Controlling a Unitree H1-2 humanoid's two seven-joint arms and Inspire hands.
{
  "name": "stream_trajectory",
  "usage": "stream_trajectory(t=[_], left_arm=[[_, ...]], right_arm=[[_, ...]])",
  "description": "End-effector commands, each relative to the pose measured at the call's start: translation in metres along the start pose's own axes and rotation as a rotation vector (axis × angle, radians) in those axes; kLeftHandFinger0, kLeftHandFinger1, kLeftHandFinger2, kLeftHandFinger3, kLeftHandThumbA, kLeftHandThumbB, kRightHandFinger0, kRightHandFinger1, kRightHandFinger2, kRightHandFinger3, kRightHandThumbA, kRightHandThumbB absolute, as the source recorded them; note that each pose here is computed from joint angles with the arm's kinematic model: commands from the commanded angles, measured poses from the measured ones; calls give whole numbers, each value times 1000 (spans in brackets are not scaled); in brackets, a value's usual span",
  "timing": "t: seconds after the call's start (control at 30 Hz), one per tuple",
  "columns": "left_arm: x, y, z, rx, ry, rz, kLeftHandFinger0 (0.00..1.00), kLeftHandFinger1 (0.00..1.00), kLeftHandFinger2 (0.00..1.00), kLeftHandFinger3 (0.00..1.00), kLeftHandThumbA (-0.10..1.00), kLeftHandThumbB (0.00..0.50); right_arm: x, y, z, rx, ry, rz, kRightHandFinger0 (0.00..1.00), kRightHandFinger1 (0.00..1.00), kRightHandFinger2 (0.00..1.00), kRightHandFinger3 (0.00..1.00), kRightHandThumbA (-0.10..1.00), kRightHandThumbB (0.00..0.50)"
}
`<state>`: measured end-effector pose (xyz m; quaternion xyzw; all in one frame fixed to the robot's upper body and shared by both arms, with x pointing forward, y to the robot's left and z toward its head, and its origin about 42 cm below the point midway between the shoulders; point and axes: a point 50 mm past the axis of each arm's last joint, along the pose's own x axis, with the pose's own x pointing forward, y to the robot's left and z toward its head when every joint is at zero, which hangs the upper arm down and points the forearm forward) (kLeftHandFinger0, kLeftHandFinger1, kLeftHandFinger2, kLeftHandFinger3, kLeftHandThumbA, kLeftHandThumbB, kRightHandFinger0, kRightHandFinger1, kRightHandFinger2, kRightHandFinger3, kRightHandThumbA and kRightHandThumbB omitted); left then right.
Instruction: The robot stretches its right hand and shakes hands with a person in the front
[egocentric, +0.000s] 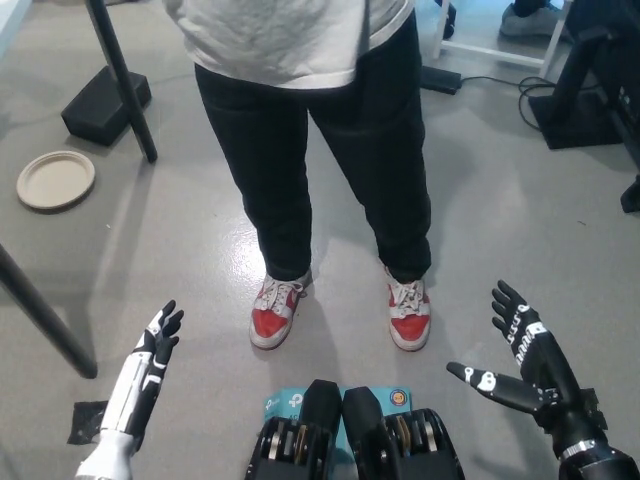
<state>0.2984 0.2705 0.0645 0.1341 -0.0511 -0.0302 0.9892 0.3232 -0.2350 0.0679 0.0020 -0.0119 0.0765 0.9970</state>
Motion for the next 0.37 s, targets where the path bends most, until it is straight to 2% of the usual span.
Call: stream_trajectory(t=[0.0, 0.13, 0.2, 0.33], left_arm=[[5, 3, 9, -4, -63, 10, 1000, 1000, 1000, 1000, 1000, 106], [5, 2, 8, -1, -58, 11, 1000, 1000, 1000, 1000, 1000, 130], [5, 2, 8, 5, -58, 9, 1000, 1000, 1000, 1000, 1000, 131], [5, 2, 8, 15, -55, 7, 1000, 1000, 1000, 1000, 1000, 129]], right_arm=[[3, -4, 11, -34, -44, 3, 1000, 1000, 1000, 1000, 1000, 256], [1, -5, 9, -39, -35, -3, 1000, 1000, 1000, 1000, 1000, 259], [0, -5, 9, -46, -29, -3, 1000, 1000, 1000, 1000, 1000, 271], [0, -6, 9, -57, -23, -2, 1000, 1000, 1000, 1000, 1000, 267]])
